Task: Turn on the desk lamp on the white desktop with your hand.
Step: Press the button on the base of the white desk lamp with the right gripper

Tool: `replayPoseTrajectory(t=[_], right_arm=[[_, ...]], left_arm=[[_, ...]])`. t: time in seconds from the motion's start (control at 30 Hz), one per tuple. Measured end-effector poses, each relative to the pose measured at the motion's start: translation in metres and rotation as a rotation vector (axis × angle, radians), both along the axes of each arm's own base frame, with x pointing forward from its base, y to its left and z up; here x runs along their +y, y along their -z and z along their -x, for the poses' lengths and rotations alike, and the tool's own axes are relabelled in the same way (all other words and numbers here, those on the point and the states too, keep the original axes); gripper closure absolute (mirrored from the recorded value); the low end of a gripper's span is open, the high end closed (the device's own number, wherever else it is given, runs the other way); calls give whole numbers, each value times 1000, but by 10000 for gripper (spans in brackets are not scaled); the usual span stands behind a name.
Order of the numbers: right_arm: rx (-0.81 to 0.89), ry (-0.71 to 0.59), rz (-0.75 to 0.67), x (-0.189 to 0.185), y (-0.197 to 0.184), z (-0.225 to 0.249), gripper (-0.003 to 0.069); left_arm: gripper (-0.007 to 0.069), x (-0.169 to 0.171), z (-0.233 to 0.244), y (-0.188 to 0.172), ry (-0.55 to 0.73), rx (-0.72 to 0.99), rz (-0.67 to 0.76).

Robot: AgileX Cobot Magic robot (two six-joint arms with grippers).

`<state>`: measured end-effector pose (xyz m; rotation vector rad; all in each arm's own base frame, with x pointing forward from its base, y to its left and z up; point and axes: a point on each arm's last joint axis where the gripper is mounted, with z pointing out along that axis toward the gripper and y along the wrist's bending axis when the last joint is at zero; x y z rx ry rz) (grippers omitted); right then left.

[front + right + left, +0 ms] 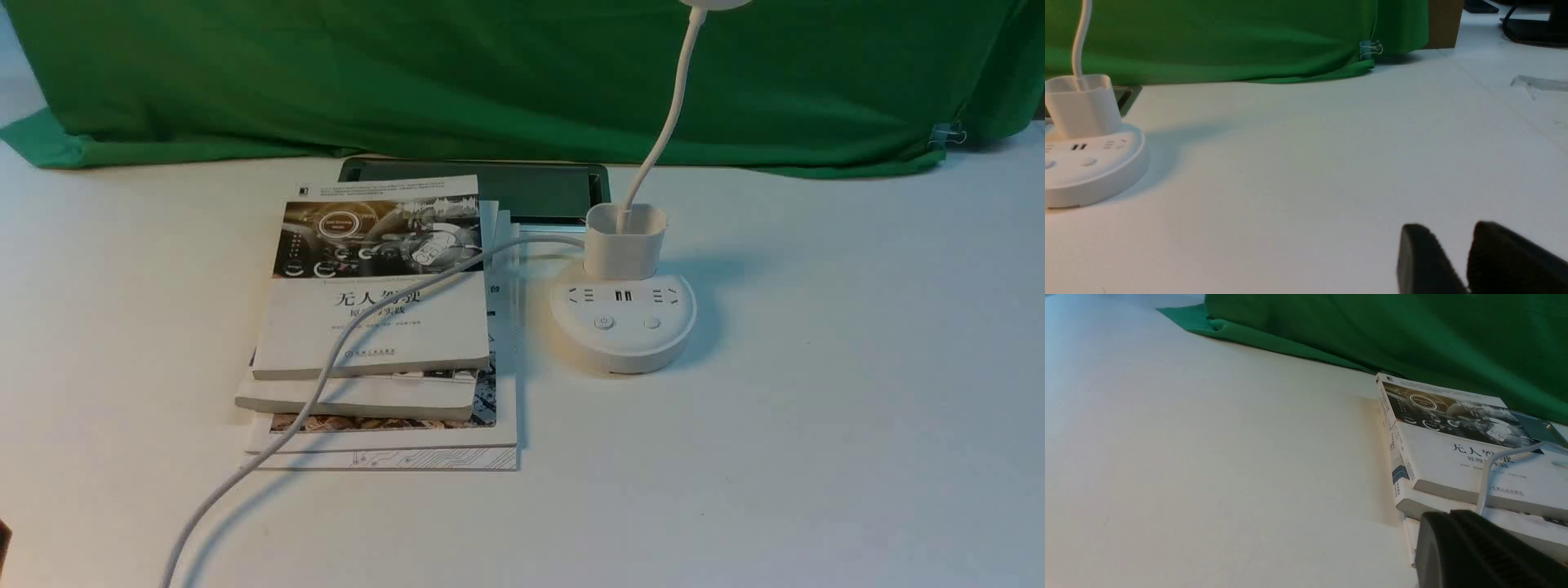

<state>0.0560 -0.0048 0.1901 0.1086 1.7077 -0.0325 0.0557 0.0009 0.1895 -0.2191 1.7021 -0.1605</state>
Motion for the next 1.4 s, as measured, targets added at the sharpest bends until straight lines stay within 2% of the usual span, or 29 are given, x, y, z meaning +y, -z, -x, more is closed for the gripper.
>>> replayPoseTrajectory(t=[1.03, 1.07, 1.13, 1.17, 1.2, 1.23, 1.27, 1.3, 1.33, 1.4], right_arm=[[-1, 2, -17, 0, 0, 0, 418], [-11, 16, -126, 0, 0, 0, 418], [-20, 26, -238, 1, 0, 0, 418], [-39, 52, -499, 2, 0, 0, 418], [-48, 66, -625, 2, 0, 0, 418], [-60, 87, -826, 3, 0, 0, 418], [-62, 90, -855, 3, 0, 0, 418], [-73, 113, -1040, 3, 0, 0, 418], [-80, 128, -1152, 3, 0, 0, 418], [-86, 141, -1242, 3, 0, 0, 418]], left_arm=[[604, 0, 0, 0, 0, 0, 0], [604, 0, 0, 0, 0, 0, 0], [604, 0, 0, 0, 0, 0, 0], [604, 0, 0, 0, 0, 0, 0], [604, 0, 0, 0, 0, 0, 0], [604, 0, 0, 0, 0, 0, 0], [604, 0, 0, 0, 0, 0, 0], [604, 0, 0, 0, 0, 0, 0], [604, 0, 0, 0, 0, 0, 0], [604, 0, 0, 0, 0, 0, 0]])
